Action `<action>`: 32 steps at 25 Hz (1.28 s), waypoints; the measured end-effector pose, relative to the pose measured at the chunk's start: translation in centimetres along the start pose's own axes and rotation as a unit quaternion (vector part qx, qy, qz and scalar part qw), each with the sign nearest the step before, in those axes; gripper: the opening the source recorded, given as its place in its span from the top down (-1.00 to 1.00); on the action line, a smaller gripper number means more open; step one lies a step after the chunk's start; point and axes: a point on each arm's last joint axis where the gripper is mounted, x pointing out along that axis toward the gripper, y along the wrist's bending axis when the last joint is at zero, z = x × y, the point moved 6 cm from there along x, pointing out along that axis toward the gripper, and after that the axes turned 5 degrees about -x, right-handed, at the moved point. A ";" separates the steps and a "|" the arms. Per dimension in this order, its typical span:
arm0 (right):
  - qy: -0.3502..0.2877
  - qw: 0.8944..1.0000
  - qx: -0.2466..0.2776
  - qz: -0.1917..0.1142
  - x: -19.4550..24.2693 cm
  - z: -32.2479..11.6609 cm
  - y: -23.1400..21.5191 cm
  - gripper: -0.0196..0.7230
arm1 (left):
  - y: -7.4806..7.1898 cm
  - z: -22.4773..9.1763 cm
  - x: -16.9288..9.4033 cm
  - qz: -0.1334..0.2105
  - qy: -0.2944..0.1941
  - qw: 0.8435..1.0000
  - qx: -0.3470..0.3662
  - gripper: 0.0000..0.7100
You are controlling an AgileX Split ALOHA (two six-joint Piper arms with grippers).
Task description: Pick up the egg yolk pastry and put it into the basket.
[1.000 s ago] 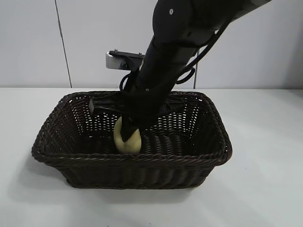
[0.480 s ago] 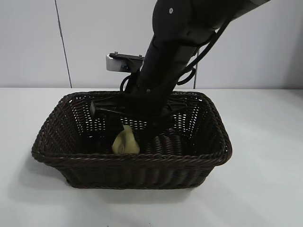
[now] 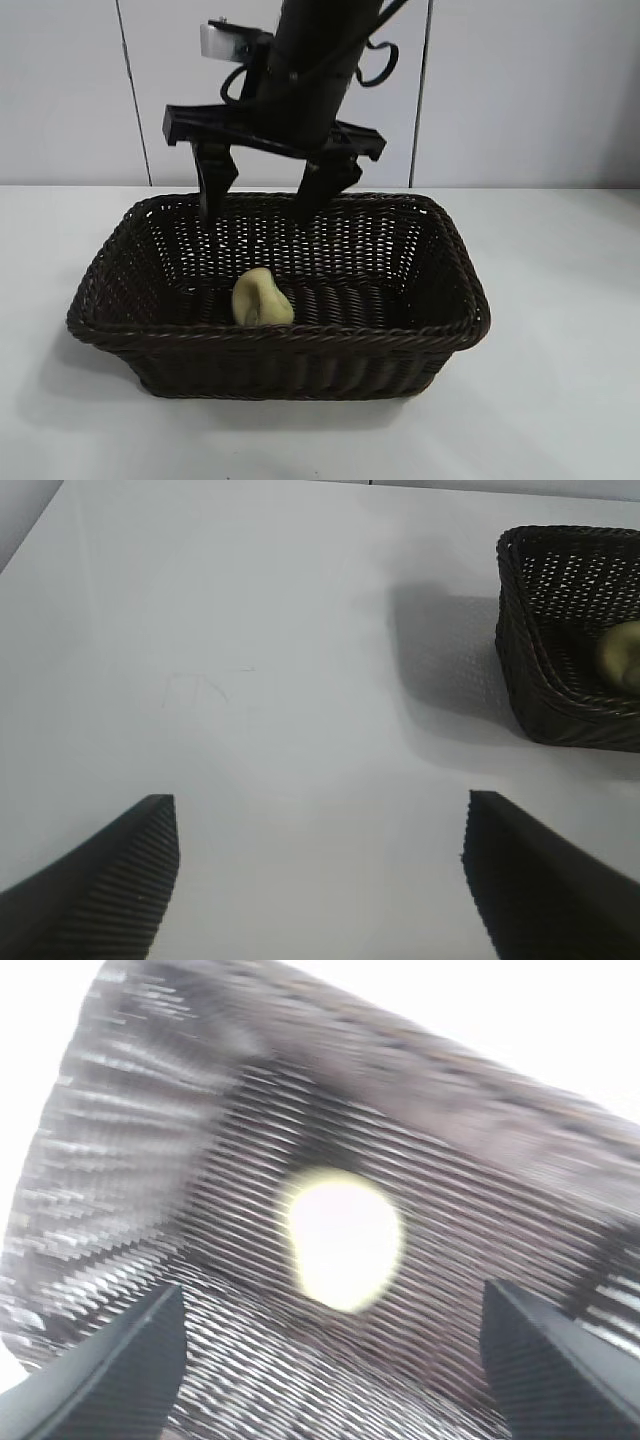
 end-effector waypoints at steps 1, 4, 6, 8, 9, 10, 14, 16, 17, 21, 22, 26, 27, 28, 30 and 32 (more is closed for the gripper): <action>0.007 1.000 0.004 -0.006 0.0 -0.2 -0.7 -0.62 | 0.0 0.0 0.0 0.000 0.000 1.000 0.000 -0.61; 0.011 1.000 0.019 -0.017 -0.1 -0.2 -2.4 -0.61 | 0.0 0.0 0.0 0.000 0.000 1.000 0.000 -0.61; 0.014 0.999 0.030 -0.022 -0.2 -0.2 -3.6 -0.60 | 0.0 0.0 0.0 0.000 0.000 1.000 0.000 -0.61; 0.013 0.999 0.036 -0.032 -0.2 -0.2 -4.8 -0.60 | 0.0 0.0 0.0 0.000 0.000 1.000 0.000 -0.61; 0.013 0.999 0.041 -0.034 -0.3 -0.1 -5.5 -0.60 | 0.0 0.0 0.0 0.000 0.000 1.000 0.000 -0.61; 0.013 0.998 0.046 -0.039 -0.3 -0.1 -6.3 -0.60 | 0.0 0.0 0.0 0.000 0.000 1.000 0.000 -0.61; 0.011 0.994 0.091 -0.063 -0.8 -0.4 -11.3 -0.59 | 0.0 0.0 0.0 0.000 0.000 1.000 0.000 -0.61; 0.010 0.990 0.120 -0.076 -1.1 -0.9 -14.4 -0.59 | 0.0 0.0 0.0 0.000 0.000 1.000 0.000 -0.61; 0.010 0.988 0.132 -0.082 -1.3 -1.1 -15.7 -0.59 | 0.0 0.0 0.0 0.000 0.000 1.000 0.000 -0.61; 0.011 0.979 0.175 -0.107 -2.1 -2.6 -21.0 -0.59 | 0.0 0.0 0.0 0.000 0.000 1.000 0.000 -0.61; 0.011 0.976 0.188 -0.112 -2.3 -3.0 -22.2 -0.59 | 0.0 0.0 0.0 0.000 0.000 1.000 0.000 -0.61; 0.011 0.966 0.225 -0.125 -3.0 -4.6 -25.9 -0.59 | 0.0 0.0 0.0 0.000 0.000 1.000 0.000 -0.61; 0.011 0.965 0.232 -0.126 -3.1 -4.8 -26.4 -0.59 | 0.0 0.0 0.0 0.000 0.000 1.000 0.000 -0.61; 0.011 0.964 0.234 -0.127 -3.2 -5.0 -26.8 -0.59 | 0.0 0.0 0.0 0.000 0.000 1.000 0.000 -0.61; 0.012 0.965 0.229 -0.126 -3.2 -5.1 -26.9 -0.59 | 0.0 0.0 0.0 0.000 0.000 1.000 0.000 -0.61; 0.012 0.967 0.224 -0.121 -3.2 -5.0 -26.8 -0.59 | 0.0 0.0 0.0 0.000 0.000 1.000 0.000 -0.61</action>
